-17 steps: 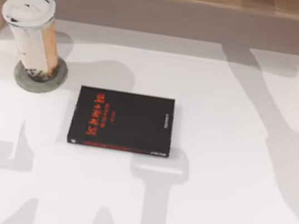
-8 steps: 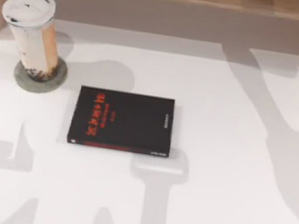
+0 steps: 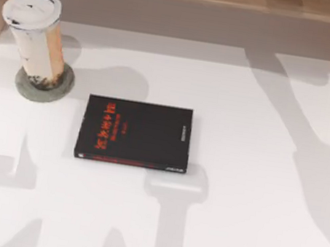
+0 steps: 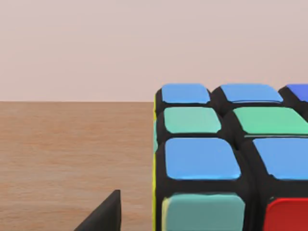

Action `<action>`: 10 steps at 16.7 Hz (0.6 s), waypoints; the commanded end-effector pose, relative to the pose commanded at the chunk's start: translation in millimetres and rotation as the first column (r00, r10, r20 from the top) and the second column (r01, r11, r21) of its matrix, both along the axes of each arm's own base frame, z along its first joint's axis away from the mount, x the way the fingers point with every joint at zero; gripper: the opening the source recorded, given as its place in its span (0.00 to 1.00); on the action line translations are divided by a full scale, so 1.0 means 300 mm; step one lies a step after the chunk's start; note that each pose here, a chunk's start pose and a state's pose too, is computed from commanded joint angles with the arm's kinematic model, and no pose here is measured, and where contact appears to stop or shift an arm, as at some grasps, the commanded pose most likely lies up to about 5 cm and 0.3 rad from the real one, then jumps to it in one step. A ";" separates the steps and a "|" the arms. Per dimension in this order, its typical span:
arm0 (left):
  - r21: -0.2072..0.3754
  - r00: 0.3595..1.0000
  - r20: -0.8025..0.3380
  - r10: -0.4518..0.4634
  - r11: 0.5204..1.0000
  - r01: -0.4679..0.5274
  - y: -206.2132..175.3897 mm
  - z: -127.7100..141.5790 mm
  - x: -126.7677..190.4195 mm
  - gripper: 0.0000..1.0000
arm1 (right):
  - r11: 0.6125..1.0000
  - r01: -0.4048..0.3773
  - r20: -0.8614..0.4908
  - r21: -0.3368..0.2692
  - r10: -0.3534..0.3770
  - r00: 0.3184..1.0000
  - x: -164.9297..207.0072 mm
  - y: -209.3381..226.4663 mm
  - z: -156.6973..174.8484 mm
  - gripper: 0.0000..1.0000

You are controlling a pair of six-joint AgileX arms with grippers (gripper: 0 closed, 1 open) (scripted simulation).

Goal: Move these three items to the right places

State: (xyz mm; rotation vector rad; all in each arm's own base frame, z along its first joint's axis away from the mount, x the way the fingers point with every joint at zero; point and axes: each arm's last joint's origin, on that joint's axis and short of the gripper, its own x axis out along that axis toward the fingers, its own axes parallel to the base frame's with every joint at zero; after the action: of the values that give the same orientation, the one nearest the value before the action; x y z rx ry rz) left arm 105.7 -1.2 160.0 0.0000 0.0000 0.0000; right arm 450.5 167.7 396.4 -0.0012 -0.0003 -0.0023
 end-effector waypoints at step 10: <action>0.002 1.000 0.014 0.003 1.000 -0.003 0.001 0.014 -0.026 1.00 | 1.000 0.000 0.000 0.000 0.000 1.000 0.000 0.000 0.000 1.00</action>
State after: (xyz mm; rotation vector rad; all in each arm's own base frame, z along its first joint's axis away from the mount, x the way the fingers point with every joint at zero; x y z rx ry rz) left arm 97.8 -0.8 164.2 0.0017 -0.0142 0.0026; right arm 450.5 167.7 396.4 -0.0012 -0.0003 -0.0023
